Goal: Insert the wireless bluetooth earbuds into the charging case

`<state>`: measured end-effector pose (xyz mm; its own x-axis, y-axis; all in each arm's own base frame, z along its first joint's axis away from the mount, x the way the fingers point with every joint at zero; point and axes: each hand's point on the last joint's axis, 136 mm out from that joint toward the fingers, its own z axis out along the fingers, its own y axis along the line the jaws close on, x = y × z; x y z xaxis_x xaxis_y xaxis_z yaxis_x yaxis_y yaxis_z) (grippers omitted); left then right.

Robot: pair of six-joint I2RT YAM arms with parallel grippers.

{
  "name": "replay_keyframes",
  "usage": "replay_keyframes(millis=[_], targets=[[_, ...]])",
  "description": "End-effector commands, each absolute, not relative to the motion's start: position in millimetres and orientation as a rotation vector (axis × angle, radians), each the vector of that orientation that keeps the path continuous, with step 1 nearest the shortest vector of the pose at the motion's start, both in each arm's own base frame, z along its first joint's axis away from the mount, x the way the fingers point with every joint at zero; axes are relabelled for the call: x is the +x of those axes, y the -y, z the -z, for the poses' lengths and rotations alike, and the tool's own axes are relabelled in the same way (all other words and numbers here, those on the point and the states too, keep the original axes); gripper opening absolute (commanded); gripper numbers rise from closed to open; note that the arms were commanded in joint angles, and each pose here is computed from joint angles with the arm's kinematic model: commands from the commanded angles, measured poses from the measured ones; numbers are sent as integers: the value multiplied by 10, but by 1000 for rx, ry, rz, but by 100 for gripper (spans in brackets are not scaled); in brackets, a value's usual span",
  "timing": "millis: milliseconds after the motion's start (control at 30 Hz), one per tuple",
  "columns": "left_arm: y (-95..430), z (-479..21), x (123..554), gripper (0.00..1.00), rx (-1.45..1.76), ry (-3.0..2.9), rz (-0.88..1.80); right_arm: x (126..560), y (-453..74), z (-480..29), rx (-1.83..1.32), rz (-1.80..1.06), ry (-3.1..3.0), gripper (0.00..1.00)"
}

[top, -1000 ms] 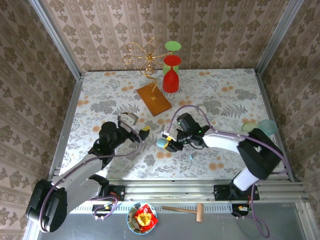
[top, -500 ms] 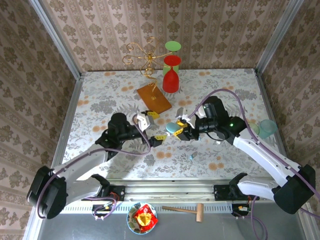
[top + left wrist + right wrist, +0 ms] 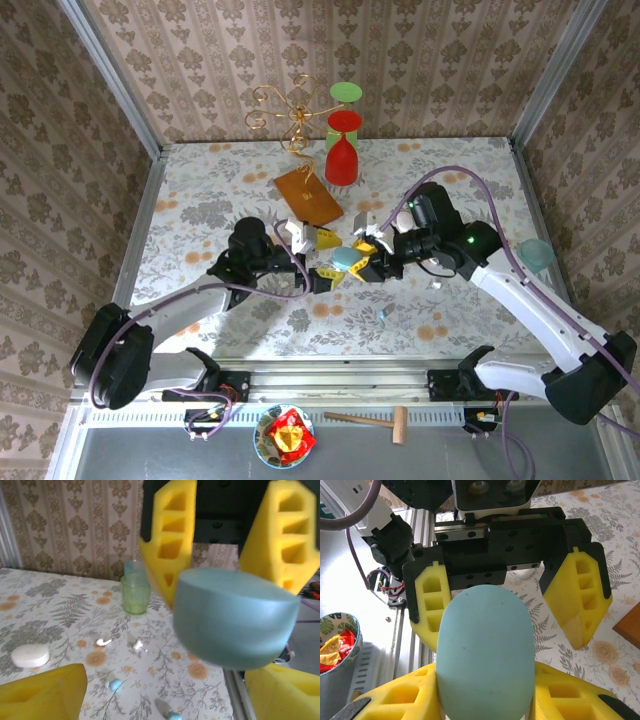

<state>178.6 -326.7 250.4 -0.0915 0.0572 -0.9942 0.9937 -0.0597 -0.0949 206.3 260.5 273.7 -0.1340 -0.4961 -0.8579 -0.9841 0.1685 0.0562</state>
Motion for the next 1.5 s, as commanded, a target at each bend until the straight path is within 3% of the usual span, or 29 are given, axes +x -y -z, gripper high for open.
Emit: replay_keyframes(millis=[0, 433, 600, 900, 1300, 1467], targets=[[3306, -2753, 1707, 79, 1269, -1193, 1362, 2053, -2638, -2784, -1446, -905, -1730, 21], [3302, -2851, 1638, 65, 1282, -1154, 1411, 2111, -2665, -2802, -1432, -900, -1728, 21], [3286, -2854, 1624, 73, 1282, -1148, 1400, 2105, -2686, -2870, -1419, -914, -1696, 21], [3272, -2818, 1635, 73, 1289, -1158, 1363, 2096, -2694, -2935, -1403, -917, -1665, 21], [3262, -2870, 1621, 53, 1289, -1147, 1364, 2093, -2696, -2875, -1413, -921, -1673, 21], [3263, -2862, 1620, 59, 1290, -1152, 1367, 2096, -2672, -2809, -1433, -903, -1696, 20]])
